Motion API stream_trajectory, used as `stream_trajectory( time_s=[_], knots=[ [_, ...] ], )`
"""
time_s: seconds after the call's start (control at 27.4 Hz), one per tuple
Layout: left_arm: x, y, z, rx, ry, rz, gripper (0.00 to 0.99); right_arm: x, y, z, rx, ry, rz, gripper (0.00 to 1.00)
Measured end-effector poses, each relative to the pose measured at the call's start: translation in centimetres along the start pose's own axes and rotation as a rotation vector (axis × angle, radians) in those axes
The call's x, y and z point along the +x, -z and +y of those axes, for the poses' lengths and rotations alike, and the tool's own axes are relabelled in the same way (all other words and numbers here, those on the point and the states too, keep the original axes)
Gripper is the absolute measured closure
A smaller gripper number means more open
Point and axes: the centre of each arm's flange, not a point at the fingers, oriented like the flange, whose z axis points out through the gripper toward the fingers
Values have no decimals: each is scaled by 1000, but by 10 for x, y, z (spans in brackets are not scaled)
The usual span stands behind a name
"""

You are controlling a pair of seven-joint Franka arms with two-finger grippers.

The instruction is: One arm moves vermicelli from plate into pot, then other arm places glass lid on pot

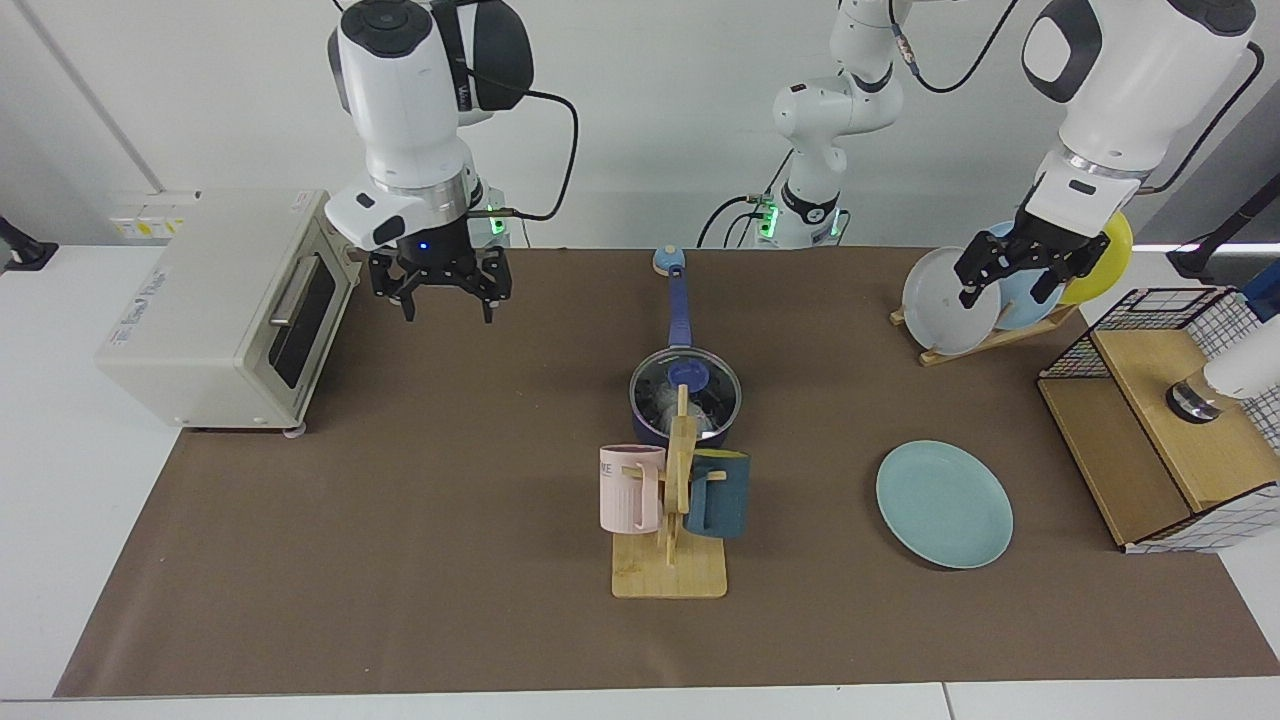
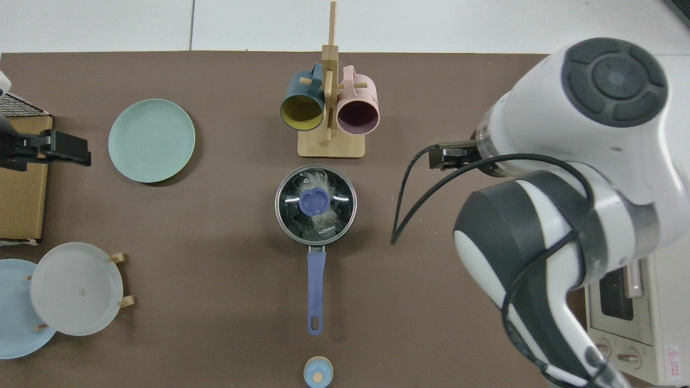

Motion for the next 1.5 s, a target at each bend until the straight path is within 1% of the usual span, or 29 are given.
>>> stream_trajectory(
  time_s=[0.15, 0.37, 0.44, 0.51, 0.58, 0.95, 1.06, 1.28, 1.5],
  knots=[
    [0, 0, 0, 0, 0, 0, 0, -13, 8, 28, 9, -24, -18, 4],
    [0, 0, 0, 0, 0, 0, 0, -29, 18, 69, 11, -4, -58, 4],
    [0, 0, 0, 0, 0, 0, 0, -32, 19, 80, 26, -11, -67, 4],
    [0, 0, 0, 0, 0, 0, 0, -36, 18, 90, 49, -11, -74, 4],
    [0, 0, 0, 0, 0, 0, 0, -39, 14, 99, 60, 0, -83, 4],
    [0, 0, 0, 0, 0, 0, 0, -46, -2, 157, 69, 66, -106, 4],
    [0, 0, 0, 0, 0, 0, 0, -46, -4, 160, 70, 73, -107, 4],
    [0, 0, 0, 0, 0, 0, 0, -45, -3, 143, 69, 104, -99, 4],
    [0, 0, 0, 0, 0, 0, 0, -45, -4, 140, 69, 110, -99, 4]
  ],
)
